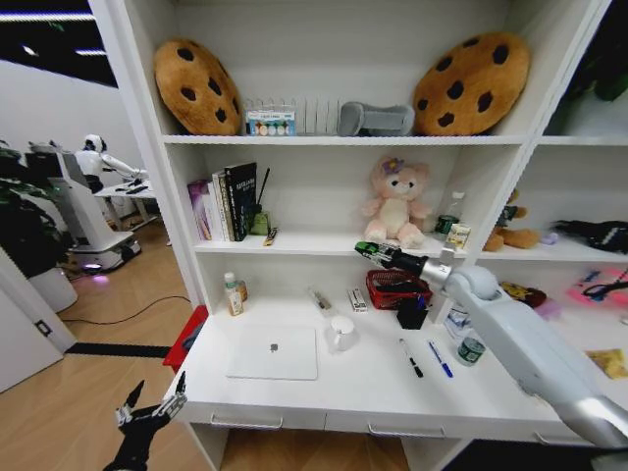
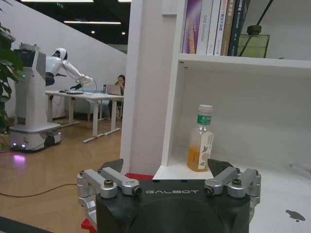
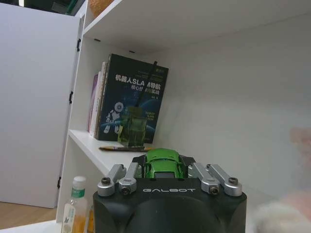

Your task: Organize the objects on the table.

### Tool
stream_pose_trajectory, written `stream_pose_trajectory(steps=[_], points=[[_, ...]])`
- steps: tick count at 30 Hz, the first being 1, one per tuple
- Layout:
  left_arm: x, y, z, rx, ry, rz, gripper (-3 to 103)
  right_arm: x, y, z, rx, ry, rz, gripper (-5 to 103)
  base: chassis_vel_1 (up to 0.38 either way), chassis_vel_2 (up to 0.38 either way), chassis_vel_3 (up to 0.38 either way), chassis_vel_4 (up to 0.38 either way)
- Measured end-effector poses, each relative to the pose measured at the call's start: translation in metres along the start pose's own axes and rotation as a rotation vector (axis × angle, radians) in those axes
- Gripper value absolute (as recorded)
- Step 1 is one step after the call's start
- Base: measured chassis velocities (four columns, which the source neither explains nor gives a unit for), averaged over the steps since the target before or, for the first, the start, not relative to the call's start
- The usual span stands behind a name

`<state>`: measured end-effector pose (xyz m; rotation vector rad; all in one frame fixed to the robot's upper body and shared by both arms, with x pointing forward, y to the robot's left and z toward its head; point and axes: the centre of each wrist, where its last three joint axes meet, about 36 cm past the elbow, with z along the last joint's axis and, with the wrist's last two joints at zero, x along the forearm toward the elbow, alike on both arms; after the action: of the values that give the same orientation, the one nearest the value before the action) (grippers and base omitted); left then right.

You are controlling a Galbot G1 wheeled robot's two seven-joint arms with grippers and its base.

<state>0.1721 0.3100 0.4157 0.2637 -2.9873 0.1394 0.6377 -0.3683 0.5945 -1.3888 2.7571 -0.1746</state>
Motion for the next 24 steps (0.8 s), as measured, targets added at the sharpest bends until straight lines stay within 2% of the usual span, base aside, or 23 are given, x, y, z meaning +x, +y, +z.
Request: stream_pose_trajectory(steps=[5,11,14,24], points=[[0.000,0.001,0.005,0.001,0.009,-0.009,98,-0.035,-0.012,-0.012,0.021,0.005,-0.007,36,0.000,0.000,0.000,0.000],[-0.002,-0.001,0.009,0.011,0.011,-0.014,98,-0.069,-0.030,-0.017,0.017,0.091,0.024,36,0.000,0.000,0.000,0.000],[-0.002,0.001,0.009,0.013,0.007,-0.019,98,-0.078,-0.032,-0.014,-0.007,0.130,0.045,36,0.000,0.000,0.000,0.000],[-0.005,0.003,0.008,0.019,-0.002,-0.020,98,-0.084,-0.025,0.002,-0.020,0.166,0.074,36,0.000,0.000,0.000,0.000]])
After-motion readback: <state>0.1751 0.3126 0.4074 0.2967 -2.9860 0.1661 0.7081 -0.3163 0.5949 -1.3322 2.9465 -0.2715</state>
